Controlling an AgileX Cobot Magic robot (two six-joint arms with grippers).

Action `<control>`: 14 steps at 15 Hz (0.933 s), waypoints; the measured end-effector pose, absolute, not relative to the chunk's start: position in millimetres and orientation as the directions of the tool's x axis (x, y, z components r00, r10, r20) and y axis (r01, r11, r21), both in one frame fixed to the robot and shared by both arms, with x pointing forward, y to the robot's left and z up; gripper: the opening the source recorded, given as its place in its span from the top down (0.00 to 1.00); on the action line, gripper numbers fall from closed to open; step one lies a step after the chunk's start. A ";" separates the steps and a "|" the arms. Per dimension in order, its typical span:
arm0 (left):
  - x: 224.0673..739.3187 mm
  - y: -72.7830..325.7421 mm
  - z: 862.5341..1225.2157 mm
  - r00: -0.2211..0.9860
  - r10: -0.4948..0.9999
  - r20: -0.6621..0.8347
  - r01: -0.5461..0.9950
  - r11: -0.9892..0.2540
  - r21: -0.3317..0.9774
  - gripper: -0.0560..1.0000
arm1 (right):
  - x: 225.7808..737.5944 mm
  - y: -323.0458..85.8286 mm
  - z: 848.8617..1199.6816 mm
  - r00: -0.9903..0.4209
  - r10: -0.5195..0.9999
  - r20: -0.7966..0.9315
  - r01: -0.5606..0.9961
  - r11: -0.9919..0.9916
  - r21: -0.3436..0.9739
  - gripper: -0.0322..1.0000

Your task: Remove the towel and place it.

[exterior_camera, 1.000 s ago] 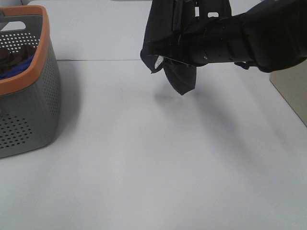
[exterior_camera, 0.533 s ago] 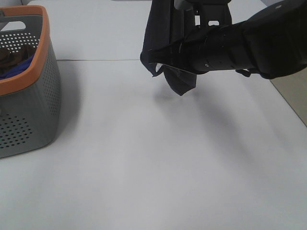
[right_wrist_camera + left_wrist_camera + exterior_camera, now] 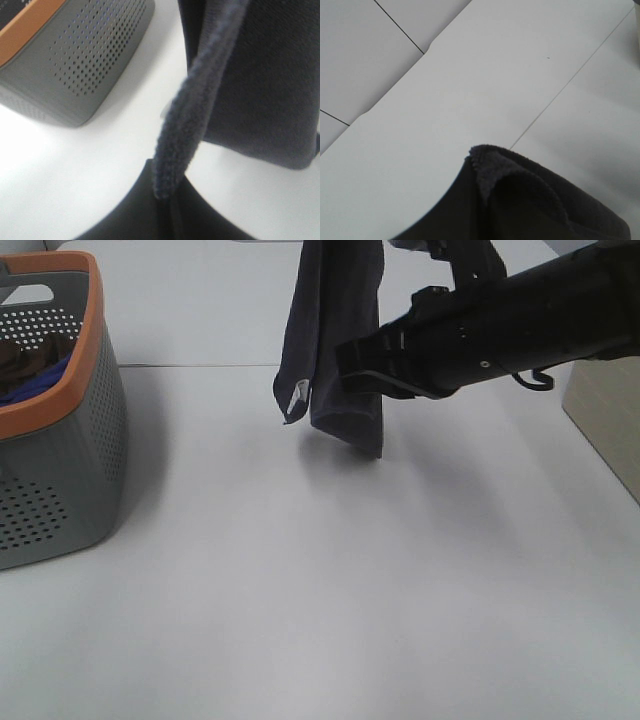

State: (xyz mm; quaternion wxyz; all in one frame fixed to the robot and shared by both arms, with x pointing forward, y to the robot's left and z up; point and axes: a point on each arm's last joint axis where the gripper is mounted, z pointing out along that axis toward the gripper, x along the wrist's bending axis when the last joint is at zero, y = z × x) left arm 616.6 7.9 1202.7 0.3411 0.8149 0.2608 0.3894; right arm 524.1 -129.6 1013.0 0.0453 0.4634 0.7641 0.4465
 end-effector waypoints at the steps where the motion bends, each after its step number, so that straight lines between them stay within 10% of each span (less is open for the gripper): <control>1: 618.2 6.5 1199.2 0.564 0.689 0.456 0.164 -0.635 0.755 0.95 | 523.9 -140.1 1012.0 -0.560 0.730 0.393 0.720 0.192 0.667 0.97; 7: 615.5 8.4 1191.9 0.589 0.683 0.431 0.231 -0.654 0.721 0.95 | 537.5 -172.9 1040.6 -0.447 0.845 0.293 0.840 0.284 0.463 0.97; 14: 648.2 35.0 1162.7 0.521 0.779 0.349 0.414 -0.588 0.695 0.95 | 572.3 -196.3 1096.3 -0.448 0.879 -0.162 0.656 0.446 0.609 0.97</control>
